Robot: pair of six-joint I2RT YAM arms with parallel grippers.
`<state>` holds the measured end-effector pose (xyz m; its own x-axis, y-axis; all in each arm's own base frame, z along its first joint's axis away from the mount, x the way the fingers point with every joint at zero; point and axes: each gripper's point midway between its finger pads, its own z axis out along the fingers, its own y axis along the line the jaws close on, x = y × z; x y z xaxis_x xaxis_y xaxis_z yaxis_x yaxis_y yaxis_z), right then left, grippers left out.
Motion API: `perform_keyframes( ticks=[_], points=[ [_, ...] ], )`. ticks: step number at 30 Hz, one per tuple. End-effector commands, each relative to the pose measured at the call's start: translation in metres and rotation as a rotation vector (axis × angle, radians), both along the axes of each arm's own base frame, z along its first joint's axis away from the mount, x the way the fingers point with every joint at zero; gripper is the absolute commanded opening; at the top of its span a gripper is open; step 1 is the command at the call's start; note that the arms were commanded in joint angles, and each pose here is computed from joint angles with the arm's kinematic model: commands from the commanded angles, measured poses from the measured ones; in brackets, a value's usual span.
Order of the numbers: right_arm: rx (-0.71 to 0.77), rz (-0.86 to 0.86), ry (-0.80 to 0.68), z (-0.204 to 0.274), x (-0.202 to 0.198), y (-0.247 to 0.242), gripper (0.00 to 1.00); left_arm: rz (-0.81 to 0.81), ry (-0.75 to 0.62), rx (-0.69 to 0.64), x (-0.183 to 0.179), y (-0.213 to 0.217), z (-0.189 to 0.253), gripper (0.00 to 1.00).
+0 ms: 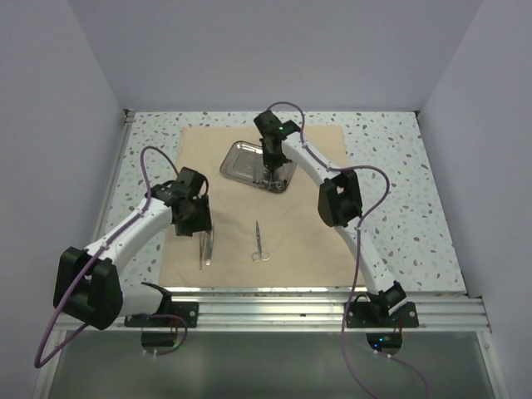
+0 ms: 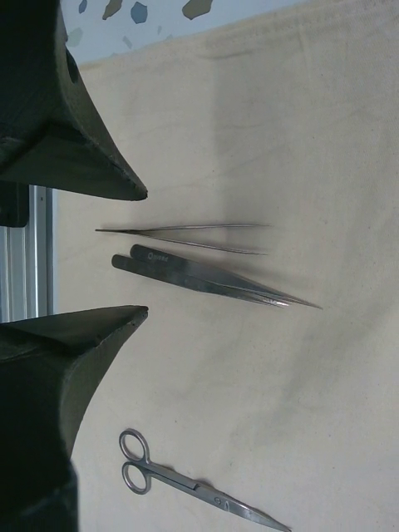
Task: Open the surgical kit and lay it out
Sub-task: Pick up the medical item from the container, then place the medical item in the surgical kit.
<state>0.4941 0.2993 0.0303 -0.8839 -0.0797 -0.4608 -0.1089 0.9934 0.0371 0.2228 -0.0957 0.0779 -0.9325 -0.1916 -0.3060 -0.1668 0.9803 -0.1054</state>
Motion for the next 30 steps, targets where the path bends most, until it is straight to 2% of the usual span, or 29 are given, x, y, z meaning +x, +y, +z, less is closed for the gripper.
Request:
perform_keyframes(
  ticks=[1,7,15,17,18,22,24,26,28,30],
  points=[
    [-0.102,-0.006,0.084,0.015,-0.027,-0.031,0.00,0.005,-0.048,-0.032,0.014,-0.009,0.011,0.57],
    [-0.029,-0.022,-0.051,0.089,-0.019,-0.031,0.00,-0.011,-0.056,-0.042,0.015,-0.011,0.012,0.56],
    [0.050,-0.056,-0.056,0.123,-0.035,-0.030,0.00,-0.047,-0.072,-0.056,0.018,-0.015,0.015,0.56],
    [0.122,-0.073,-0.062,0.143,-0.045,-0.024,0.00,-0.052,-0.079,-0.059,0.020,-0.016,0.015,0.56],
    [0.126,-0.074,-0.002,0.126,-0.059,-0.025,0.00,-0.056,-0.082,-0.059,0.020,-0.016,0.015,0.56],
    [0.281,-0.082,0.022,0.136,-0.110,-0.004,0.00,-0.062,-0.111,-0.049,0.030,-0.016,0.018,0.55],
    [0.405,-0.044,0.017,0.144,-0.147,0.028,0.00,-0.067,-0.122,-0.039,0.041,-0.018,0.021,0.56],
    [0.422,-0.042,0.070,0.125,-0.180,0.034,0.00,-0.072,-0.158,-0.046,0.055,-0.023,0.034,0.56],
    [0.513,-0.042,0.065,0.132,-0.200,0.054,0.00,-0.072,-0.177,-0.048,0.065,-0.026,0.040,0.58],
    [0.530,-0.052,0.128,0.106,-0.220,0.055,0.00,-0.079,-0.204,-0.059,0.080,-0.032,0.051,0.58]
  ],
)
